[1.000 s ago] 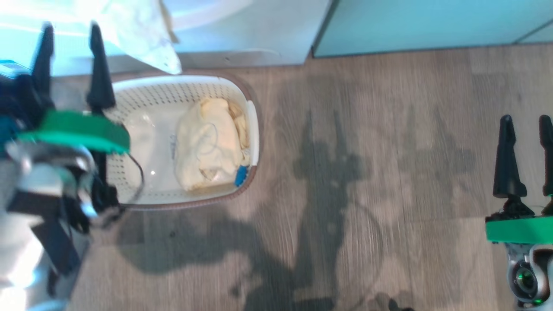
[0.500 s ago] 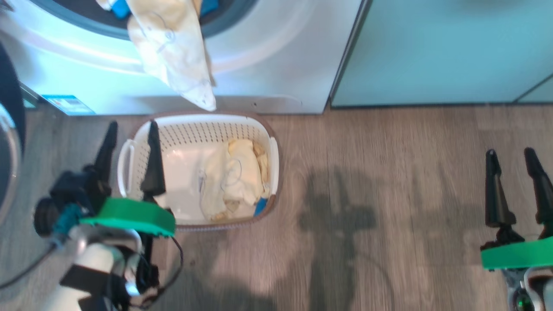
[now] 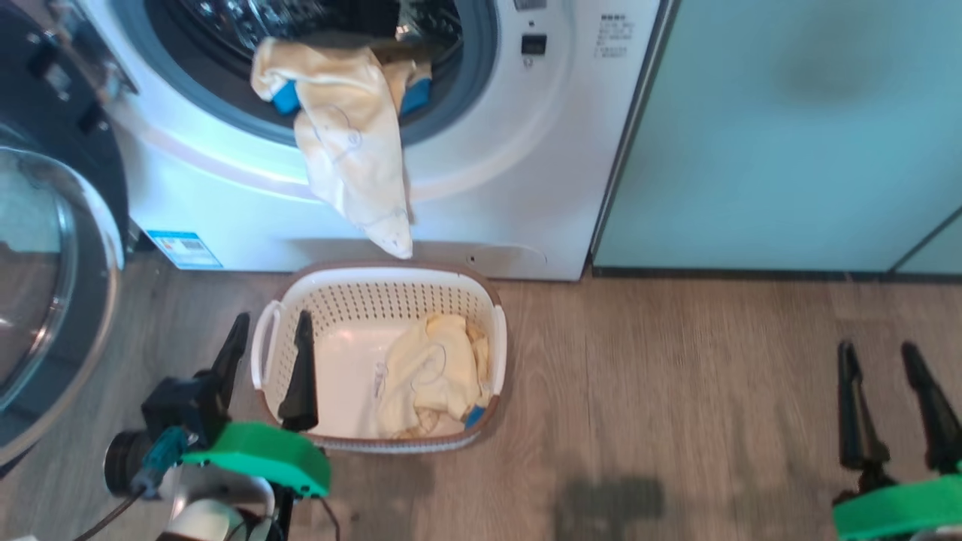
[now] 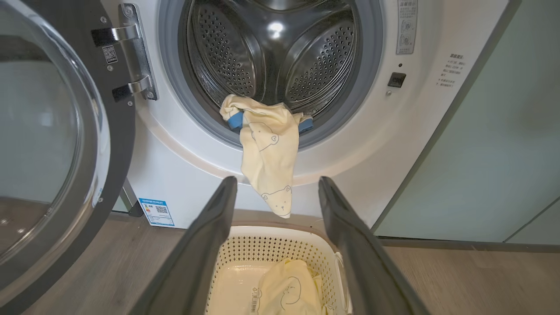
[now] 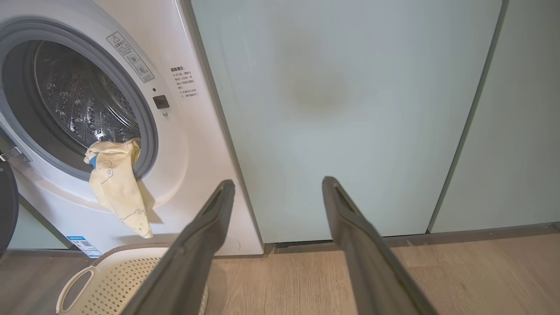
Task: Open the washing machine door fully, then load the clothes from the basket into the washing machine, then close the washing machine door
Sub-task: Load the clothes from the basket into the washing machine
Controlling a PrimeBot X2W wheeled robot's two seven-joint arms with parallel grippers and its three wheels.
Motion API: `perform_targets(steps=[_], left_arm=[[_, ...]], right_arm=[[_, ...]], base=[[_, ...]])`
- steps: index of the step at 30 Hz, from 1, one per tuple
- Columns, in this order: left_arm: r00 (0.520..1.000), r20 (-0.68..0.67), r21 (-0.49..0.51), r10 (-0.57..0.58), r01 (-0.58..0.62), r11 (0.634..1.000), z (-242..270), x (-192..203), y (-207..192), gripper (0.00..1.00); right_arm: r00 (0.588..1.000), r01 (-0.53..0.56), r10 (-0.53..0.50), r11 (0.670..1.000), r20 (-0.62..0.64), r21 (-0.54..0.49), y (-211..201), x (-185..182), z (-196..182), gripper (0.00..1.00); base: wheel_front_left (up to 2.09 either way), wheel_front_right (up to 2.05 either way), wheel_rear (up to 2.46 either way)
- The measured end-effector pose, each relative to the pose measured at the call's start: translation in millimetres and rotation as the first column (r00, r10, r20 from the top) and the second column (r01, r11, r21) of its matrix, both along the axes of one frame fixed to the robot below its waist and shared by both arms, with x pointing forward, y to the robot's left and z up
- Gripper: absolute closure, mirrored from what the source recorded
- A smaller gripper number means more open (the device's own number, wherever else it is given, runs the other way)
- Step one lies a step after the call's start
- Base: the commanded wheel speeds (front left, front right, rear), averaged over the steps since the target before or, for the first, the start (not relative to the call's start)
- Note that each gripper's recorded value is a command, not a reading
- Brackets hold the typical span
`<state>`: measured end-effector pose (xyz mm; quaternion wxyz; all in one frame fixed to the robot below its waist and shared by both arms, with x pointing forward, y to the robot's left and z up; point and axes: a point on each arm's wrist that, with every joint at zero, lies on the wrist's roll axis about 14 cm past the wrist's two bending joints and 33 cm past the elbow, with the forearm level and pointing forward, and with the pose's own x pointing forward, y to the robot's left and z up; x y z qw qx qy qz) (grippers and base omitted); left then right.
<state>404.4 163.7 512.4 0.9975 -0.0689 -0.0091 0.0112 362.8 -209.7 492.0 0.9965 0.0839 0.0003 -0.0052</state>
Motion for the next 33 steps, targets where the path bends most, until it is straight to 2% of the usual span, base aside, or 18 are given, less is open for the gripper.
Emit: perform_targets(steps=[12,33], left_arm=[[0.997,0.009,-0.002,0.071,-0.071,0.997,10.5,-23.7,28.0,0.0],[0.996,-0.045,-0.028,0.081,-0.082,0.996,-2.9,-29.9,31.9,0.0]], right_arm=[[1.0,-0.023,0.023,1.0,0.019,0.001,10.0,-14.6,13.0,0.0],[0.999,-0.038,0.038,0.999,0.004,0.006,15.7,-18.7,12.0,0.0]], base=[[0.0,0.0,0.0],[0.0,0.0,0.0]])
